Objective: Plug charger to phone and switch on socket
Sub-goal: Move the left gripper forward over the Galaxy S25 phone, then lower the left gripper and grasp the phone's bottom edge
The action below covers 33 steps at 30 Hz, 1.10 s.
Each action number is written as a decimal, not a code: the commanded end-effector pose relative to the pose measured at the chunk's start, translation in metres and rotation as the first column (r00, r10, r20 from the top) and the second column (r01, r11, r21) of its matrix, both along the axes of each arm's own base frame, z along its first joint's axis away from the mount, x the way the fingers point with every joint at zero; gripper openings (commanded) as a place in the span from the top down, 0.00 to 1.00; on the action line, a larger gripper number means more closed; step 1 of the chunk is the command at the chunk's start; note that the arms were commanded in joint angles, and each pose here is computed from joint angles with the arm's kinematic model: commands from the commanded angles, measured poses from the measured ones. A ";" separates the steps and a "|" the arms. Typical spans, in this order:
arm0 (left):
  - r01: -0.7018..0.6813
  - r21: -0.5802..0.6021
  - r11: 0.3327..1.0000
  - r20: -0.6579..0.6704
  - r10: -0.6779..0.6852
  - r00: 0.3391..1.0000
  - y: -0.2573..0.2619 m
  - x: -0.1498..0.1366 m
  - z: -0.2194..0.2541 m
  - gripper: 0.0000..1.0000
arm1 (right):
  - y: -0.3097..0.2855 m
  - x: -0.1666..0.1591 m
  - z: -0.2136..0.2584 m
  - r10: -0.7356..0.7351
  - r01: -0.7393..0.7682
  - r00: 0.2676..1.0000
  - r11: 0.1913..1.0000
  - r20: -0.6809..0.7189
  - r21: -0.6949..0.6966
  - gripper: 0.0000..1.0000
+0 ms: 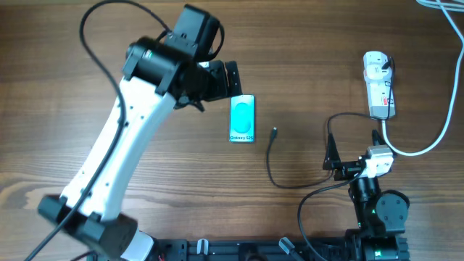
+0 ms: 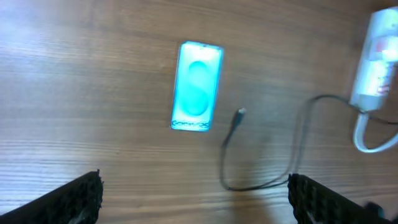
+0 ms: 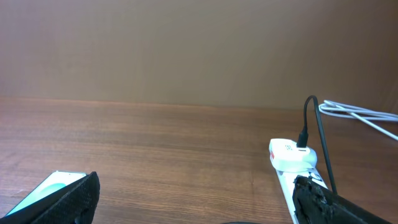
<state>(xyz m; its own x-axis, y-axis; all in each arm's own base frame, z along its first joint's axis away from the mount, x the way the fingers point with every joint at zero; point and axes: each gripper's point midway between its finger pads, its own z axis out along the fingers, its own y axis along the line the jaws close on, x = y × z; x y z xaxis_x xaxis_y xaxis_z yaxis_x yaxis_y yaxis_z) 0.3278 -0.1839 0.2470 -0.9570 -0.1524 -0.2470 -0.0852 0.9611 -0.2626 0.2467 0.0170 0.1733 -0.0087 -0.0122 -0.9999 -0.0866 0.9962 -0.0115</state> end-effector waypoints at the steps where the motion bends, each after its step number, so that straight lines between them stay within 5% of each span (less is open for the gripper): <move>1: -0.036 0.091 0.995 -0.067 0.042 0.997 0.004 0.015 -0.030 0.00 | -0.002 0.000 0.001 -0.011 0.011 1.000 1.000 0.006 0.013 0.00; 11: -0.030 0.071 0.997 -0.063 0.035 0.997 -0.008 0.030 -0.044 0.00 | -0.002 0.000 0.001 -0.010 0.010 1.000 1.000 0.006 0.012 0.00; 33: 0.105 0.198 0.975 -0.237 -0.056 0.970 -0.049 0.045 -0.172 0.00 | -0.002 0.000 0.001 -0.011 0.011 1.000 1.000 0.006 0.013 0.00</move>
<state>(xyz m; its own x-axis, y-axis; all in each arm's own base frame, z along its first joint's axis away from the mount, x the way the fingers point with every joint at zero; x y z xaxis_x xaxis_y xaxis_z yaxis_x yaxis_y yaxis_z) 0.3638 -0.2304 0.0870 -0.9981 -0.0562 -0.0269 -0.0549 0.9974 -0.0475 0.2467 0.0169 0.1734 -0.0083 -0.0122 -0.9999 -0.0862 0.9962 -0.0115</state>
